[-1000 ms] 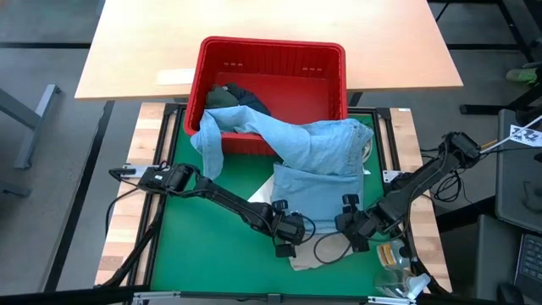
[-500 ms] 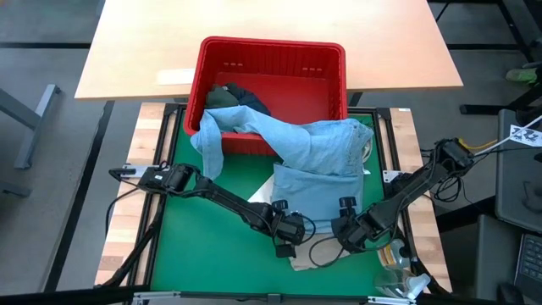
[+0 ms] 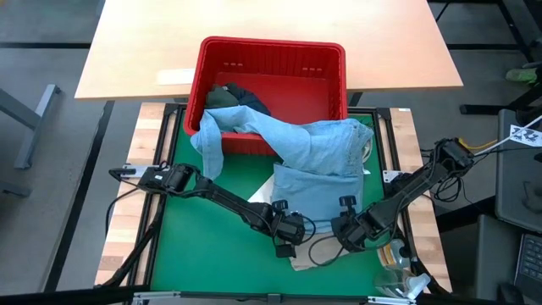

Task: Fold Laundry from Bin
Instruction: Fold the light blue jeans

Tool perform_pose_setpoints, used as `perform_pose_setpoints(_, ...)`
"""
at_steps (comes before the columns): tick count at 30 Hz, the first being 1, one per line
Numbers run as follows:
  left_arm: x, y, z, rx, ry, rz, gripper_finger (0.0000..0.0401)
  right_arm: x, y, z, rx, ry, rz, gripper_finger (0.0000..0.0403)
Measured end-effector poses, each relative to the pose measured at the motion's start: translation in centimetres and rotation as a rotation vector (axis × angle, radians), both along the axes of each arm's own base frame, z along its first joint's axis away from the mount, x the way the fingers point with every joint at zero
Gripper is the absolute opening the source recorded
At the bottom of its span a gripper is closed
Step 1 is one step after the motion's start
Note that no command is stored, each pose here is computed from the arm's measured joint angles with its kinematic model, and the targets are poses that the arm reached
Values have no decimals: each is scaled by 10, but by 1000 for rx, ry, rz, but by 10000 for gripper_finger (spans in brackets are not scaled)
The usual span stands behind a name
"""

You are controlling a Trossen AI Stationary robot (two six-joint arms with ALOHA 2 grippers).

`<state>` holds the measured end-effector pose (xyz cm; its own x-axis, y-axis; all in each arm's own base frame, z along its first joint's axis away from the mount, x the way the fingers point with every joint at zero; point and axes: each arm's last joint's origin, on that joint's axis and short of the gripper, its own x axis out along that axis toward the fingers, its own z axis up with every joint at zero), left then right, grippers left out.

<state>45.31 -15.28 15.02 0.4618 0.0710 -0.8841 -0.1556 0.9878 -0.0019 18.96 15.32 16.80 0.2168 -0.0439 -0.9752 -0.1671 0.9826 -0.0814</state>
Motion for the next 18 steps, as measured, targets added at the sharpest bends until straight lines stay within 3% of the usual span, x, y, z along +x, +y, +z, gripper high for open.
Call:
perform_pose_setpoints(9, 0, 0, 0, -2, -2, -1, 18, 0, 1, 0, 29, 22, -3, 53)
perform_pose_setpoints(18, 0, 0, 0, -2, -2, -1, 18, 0, 1, 0, 40, 24, -3, 142)
